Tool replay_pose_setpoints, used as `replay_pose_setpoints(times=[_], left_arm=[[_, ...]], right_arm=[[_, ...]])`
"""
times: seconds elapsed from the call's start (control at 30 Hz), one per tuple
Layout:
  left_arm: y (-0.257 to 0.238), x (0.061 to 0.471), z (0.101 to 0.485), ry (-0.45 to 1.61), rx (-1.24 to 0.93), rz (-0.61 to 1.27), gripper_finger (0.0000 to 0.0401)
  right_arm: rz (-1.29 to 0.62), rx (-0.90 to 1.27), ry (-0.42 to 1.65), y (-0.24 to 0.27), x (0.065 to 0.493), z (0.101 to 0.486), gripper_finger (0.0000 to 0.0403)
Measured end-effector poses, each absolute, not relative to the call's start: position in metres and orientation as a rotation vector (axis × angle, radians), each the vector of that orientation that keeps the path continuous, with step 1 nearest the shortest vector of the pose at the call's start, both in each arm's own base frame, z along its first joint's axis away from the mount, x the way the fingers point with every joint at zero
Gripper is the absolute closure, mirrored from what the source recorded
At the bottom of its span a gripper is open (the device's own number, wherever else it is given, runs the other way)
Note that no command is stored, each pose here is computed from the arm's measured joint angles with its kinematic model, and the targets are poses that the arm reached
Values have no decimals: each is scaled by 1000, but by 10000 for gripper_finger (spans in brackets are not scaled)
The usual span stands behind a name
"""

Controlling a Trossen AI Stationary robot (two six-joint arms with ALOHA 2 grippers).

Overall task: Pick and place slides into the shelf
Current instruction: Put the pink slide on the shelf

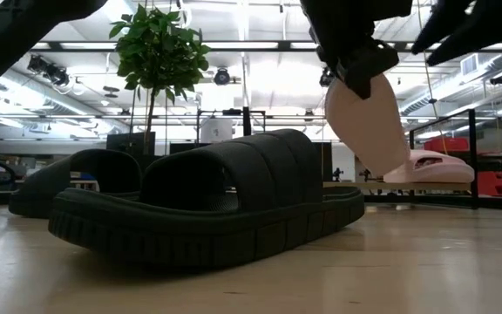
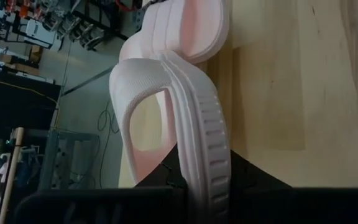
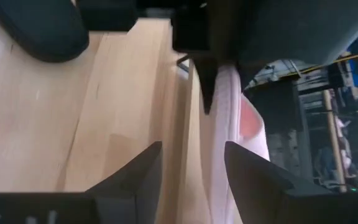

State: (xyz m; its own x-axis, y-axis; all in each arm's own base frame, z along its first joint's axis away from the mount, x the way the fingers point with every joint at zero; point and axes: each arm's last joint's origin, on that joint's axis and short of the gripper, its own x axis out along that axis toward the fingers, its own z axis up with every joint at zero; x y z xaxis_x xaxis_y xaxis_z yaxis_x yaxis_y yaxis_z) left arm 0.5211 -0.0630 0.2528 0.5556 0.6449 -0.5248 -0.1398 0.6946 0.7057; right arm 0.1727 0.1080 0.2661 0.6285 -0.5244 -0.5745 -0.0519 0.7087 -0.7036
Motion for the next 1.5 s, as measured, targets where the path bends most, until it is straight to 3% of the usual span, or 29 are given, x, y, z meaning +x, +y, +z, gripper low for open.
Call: replay_pose_setpoints(times=[0.47,0.67,0.83,1.5], left_arm=[[-63,520,252,879,655,504,361],[-63,518,250,900,661,501,346],[-63,517,249,912,664,500,361],[-78,508,268,869,627,470,353]], right_arm=[[-192,-682,843,79,203,280,225],[-171,-662,874,68,208,280,225],[-154,-617,897,60,211,279,226],[-136,-595,870,49,218,283,242]])
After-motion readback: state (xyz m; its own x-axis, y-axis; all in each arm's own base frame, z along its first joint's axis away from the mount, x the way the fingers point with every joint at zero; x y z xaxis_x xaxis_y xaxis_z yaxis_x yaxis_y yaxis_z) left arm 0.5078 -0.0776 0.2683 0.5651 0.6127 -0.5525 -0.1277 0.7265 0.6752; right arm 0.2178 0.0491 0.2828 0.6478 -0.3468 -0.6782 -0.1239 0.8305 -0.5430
